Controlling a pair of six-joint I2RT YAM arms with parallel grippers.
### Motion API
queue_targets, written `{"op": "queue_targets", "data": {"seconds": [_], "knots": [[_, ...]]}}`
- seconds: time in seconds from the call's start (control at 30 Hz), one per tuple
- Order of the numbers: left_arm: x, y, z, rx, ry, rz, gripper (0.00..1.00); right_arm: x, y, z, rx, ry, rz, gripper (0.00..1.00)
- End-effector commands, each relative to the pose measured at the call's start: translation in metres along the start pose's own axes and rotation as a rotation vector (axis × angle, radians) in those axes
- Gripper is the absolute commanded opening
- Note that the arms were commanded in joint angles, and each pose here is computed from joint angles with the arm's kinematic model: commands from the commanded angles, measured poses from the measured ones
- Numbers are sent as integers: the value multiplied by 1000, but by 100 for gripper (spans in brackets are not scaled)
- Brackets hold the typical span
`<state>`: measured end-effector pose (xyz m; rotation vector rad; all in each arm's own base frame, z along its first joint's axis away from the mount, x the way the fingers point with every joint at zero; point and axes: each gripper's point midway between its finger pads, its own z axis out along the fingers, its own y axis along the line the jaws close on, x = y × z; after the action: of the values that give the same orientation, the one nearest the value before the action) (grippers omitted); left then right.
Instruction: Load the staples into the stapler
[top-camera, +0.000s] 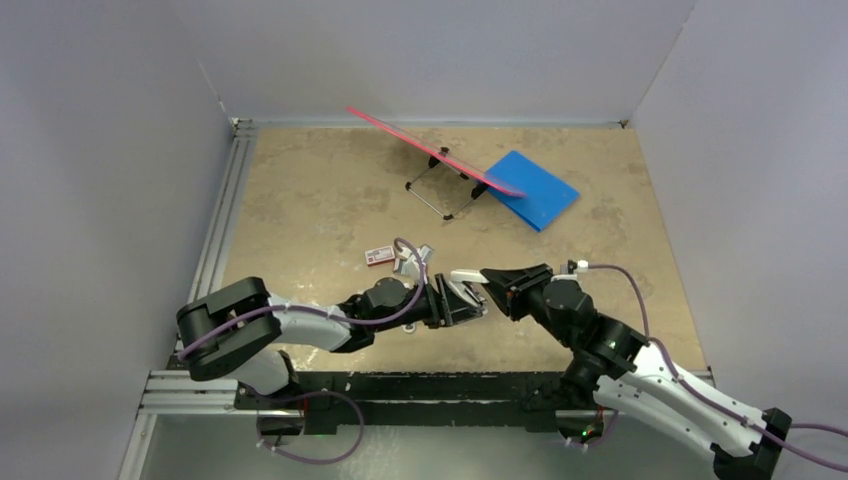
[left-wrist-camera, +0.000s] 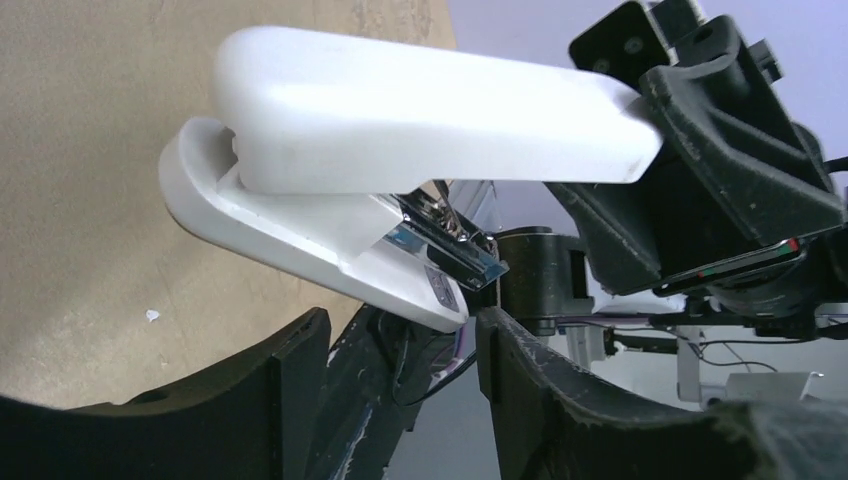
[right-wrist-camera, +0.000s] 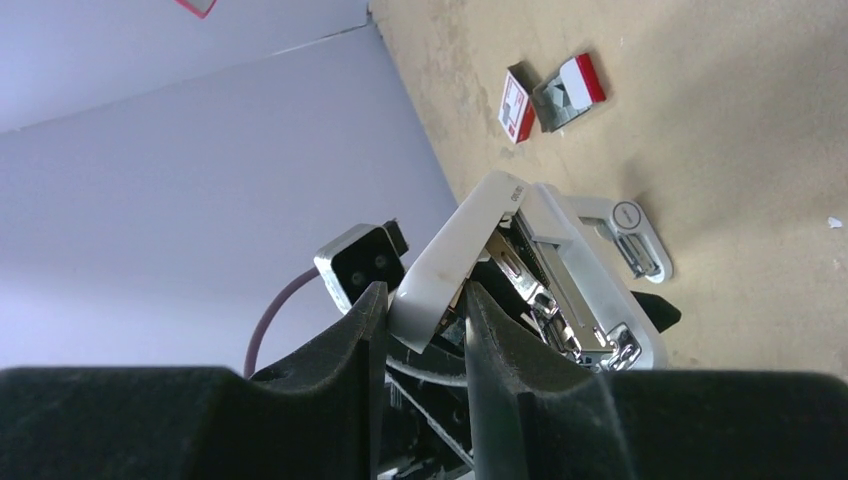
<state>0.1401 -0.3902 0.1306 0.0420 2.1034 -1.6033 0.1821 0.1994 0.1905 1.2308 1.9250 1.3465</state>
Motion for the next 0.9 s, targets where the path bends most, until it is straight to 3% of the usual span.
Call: {"op": "queue_targets", "data": {"seconds": [0.0, 0.23, 0.6, 0.87], "knots": [[-20, -10, -1, 55, -82, -109, 54, 7, 24, -7, -96, 49, 92, 18], [-30, -17, 1, 122, -119, -155, 58, 9, 21, -7, -104, 70, 111, 17], [-22, 5, 2, 57, -114, -153, 18, 15, 30, -11, -139, 109, 153, 17], [-21, 8, 3, 38, -114, -132, 21, 16, 33, -12, -155, 120, 174, 17]]}}
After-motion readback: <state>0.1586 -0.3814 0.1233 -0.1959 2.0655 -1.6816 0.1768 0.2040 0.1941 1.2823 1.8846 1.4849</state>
